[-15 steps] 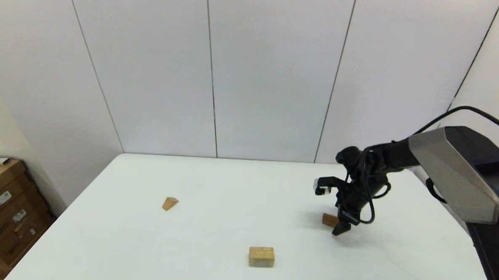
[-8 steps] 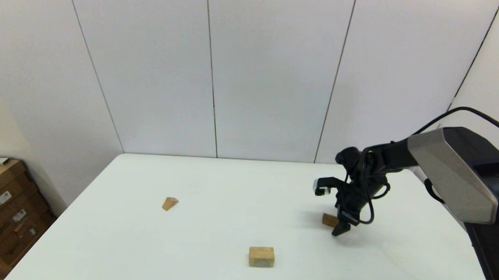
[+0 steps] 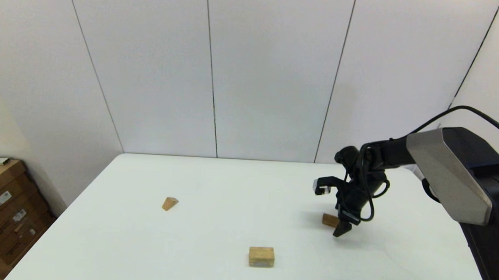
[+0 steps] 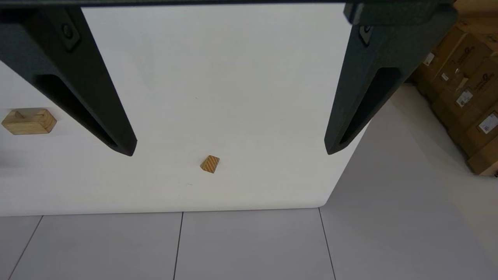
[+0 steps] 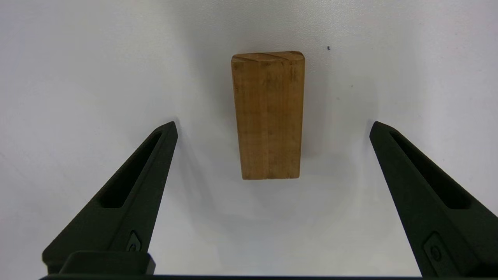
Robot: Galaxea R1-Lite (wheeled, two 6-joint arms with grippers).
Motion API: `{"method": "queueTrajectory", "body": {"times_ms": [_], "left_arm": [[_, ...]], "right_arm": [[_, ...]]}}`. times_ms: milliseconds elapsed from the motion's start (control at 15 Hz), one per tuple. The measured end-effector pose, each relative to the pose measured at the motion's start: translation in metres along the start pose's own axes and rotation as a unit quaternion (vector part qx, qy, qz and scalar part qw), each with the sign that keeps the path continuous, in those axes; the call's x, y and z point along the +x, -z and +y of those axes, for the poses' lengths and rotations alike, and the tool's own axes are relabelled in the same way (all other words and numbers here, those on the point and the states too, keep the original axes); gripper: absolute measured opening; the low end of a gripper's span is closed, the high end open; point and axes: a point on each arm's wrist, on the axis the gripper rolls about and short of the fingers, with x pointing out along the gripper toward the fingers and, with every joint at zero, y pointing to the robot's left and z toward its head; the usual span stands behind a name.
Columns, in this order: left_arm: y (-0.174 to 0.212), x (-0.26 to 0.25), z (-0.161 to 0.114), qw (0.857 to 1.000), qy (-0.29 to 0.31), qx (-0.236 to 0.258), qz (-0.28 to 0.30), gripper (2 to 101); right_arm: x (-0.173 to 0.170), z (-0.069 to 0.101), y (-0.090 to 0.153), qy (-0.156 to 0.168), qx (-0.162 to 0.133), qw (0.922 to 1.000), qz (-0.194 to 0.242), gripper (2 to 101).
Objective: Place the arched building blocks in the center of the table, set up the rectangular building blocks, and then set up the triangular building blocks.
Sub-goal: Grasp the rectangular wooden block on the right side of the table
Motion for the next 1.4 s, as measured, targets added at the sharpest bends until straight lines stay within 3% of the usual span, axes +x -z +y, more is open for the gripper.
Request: {"method": "queueTrajectory", "body": {"times_ms": [667, 933, 1133, 1267, 1400], "left_arm": [[0.000, 0.000, 0.000, 1.000, 0.000, 0.000, 0.000, 97.8], [0.000, 0.000, 0.000, 1.000, 0.000, 0.000, 0.000, 97.8], [0.000, 0.000, 0.000, 1.000, 0.000, 0.000, 0.000, 97.8], [0.000, 0.000, 0.000, 1.000, 0.000, 0.000, 0.000, 97.8], [0.000, 0.000, 0.000, 1.000, 0.000, 0.000, 0.000, 97.8]], "right_arm": [[0.009, -0.004, -0.001, -0.002, 0.000, 1.0000, 0.000, 98.0], [0.010, -0.005, 0.000, -0.002, 0.001, 1.0000, 0.000, 63.4], [0.012, -0.005, 0.001, -0.003, 0.002, 1.0000, 0.001, 46.5], [0.013, -0.005, 0.001, -0.004, 0.002, 1.0000, 0.002, 24.8], [0.013, -0.005, 0.001, -0.005, 0.003, 1.0000, 0.002, 24.8]]}}
